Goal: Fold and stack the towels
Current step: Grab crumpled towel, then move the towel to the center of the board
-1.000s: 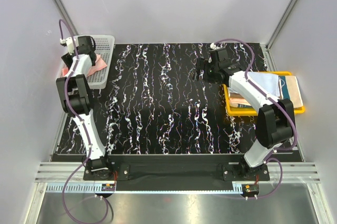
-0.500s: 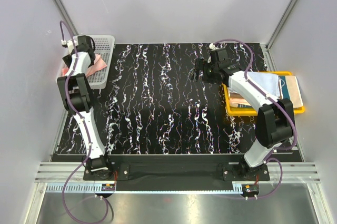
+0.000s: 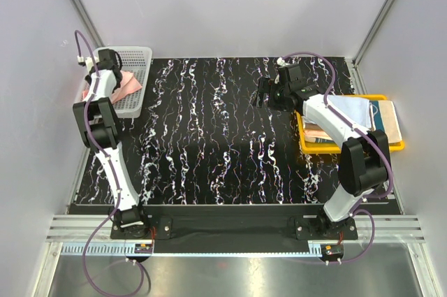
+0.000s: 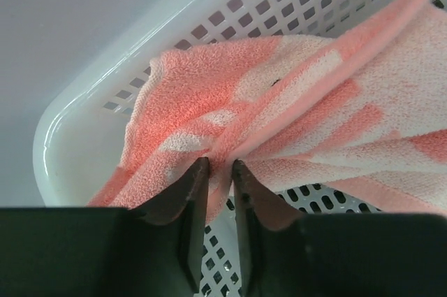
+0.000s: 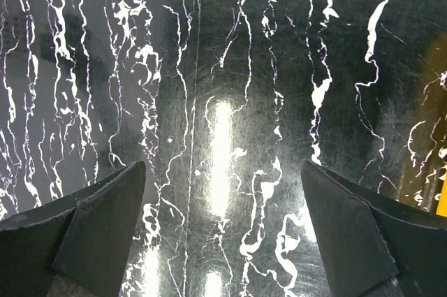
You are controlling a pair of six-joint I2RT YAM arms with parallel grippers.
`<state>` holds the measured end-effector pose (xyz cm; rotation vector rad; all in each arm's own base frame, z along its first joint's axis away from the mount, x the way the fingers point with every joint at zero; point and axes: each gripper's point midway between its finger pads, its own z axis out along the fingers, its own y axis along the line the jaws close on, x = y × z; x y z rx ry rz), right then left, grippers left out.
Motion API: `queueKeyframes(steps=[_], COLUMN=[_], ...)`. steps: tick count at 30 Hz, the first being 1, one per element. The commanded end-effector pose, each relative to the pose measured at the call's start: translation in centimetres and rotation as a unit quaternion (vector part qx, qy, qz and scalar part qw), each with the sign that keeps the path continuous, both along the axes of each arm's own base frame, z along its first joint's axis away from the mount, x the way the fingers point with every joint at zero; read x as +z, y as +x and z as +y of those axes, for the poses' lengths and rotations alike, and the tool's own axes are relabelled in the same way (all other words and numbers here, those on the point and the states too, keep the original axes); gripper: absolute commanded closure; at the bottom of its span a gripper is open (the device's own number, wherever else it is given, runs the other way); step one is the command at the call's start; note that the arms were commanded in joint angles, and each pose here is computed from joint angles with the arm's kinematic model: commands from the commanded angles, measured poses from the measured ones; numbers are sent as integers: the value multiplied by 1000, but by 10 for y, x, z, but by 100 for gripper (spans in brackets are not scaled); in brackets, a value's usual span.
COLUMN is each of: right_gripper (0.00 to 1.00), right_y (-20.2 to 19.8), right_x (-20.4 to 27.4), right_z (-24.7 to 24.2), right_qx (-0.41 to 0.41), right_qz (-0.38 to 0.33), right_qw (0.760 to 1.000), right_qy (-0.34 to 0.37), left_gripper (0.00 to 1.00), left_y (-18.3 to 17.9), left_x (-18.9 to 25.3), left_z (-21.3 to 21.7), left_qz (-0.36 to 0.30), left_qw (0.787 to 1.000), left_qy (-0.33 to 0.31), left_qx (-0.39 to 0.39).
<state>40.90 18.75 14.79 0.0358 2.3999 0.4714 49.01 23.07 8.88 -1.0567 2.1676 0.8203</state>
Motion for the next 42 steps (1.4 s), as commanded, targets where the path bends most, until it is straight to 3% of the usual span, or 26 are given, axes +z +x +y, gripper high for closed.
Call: queueKeyframes(steps=[1, 4, 8, 10, 17, 23, 31, 42], right_gripper=[0, 0, 0, 0, 0, 0, 0, 0], right_y=[1, 1, 2, 3, 6, 10, 18, 28], right_x=[9, 11, 10, 10, 14, 14, 24, 40], right_z=[11, 12, 12, 12, 11, 12, 12, 14], right_qx=[13, 14, 13, 12, 9, 7, 1, -4], right_qz=[-16, -17, -17, -17, -21, -22, -35, -56], right_qw=[1000, 1000, 1000, 1000, 1000, 1000, 999, 998], right_qy=[20, 22, 20, 20, 17, 16, 15, 21], left_gripper=[86, 100, 100, 100, 100, 100, 100, 100], left_y=[11, 14, 9, 14, 0, -11, -19, -40], left_x=[14, 19, 26, 58, 111, 135, 214, 350], left_z=[5, 0, -17, -26, -64, -109, -170, -269], left_qz=[-22, -39, -83, -134, -219, -254, -320, -384], left_qw=[1000, 999, 995, 989, 972, 961, 929, 862], left_qy=[1, -11, -33, -25, -14, -21, -24, 1], left_qx=[-10, -25, -42, -52, -82, -112, -186, -331])
